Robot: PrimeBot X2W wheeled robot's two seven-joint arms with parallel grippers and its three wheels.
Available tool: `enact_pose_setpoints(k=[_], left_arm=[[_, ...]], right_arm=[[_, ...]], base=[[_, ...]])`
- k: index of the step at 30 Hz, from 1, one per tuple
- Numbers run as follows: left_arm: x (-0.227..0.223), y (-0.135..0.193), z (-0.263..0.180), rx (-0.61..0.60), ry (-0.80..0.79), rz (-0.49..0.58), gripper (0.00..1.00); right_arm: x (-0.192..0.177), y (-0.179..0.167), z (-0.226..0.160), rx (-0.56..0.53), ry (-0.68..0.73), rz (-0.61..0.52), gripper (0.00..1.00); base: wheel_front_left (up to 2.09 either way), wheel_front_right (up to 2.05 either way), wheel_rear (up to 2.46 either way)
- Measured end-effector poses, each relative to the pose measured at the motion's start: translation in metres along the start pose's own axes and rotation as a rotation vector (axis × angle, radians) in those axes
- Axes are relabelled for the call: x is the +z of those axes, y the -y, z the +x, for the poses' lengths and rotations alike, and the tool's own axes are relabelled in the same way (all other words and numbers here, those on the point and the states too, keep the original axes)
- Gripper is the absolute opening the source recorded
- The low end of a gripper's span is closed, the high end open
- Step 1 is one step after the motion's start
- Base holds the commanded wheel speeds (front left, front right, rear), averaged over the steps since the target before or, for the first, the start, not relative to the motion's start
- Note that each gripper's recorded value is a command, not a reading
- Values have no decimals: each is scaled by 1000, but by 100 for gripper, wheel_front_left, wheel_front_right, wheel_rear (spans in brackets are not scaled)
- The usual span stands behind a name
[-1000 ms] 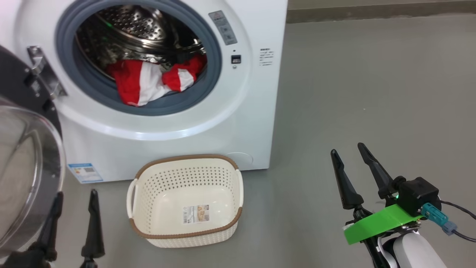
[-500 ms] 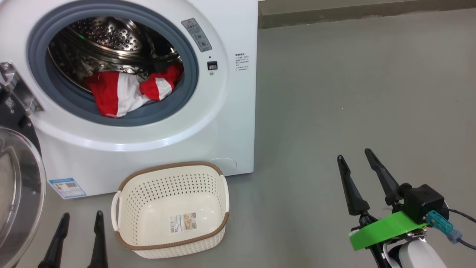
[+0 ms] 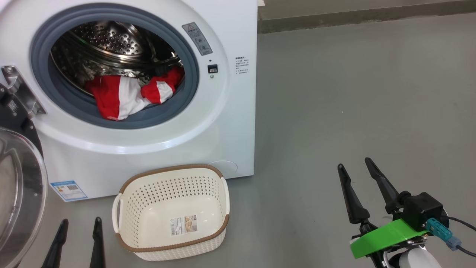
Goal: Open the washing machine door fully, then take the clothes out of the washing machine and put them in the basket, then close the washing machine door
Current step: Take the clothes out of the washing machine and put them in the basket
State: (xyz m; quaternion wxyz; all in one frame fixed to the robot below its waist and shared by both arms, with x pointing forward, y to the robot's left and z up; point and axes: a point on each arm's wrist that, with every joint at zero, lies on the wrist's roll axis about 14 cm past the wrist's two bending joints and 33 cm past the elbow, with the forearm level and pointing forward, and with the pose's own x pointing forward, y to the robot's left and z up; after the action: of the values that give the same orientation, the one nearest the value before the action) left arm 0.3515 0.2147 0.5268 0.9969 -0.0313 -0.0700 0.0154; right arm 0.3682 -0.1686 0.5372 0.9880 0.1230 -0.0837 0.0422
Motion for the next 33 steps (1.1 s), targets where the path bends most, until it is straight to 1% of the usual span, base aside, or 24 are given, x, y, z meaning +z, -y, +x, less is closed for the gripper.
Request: enact_pose_setpoints(k=[10, 21, 27, 33], left_arm=[[-4, -4, -3, 18, -12, 7, 100], [-10, -9, -7, 40, -32, 42, 100], [-10, -11, -8, 51, -30, 38, 100], [-10, -13, -8, 58, -32, 38, 100]], right_arm=[[-1, -1, 0, 3, -3, 1, 100], [-2, -4, 1, 12, -4, 5, 100], [-2, -6, 2, 18, -4, 5, 100], [-3, -7, 2, 20, -7, 6, 100]], base=[[0, 0, 0], [6, -6, 0], [83, -83, 0], [164, -164, 0]])
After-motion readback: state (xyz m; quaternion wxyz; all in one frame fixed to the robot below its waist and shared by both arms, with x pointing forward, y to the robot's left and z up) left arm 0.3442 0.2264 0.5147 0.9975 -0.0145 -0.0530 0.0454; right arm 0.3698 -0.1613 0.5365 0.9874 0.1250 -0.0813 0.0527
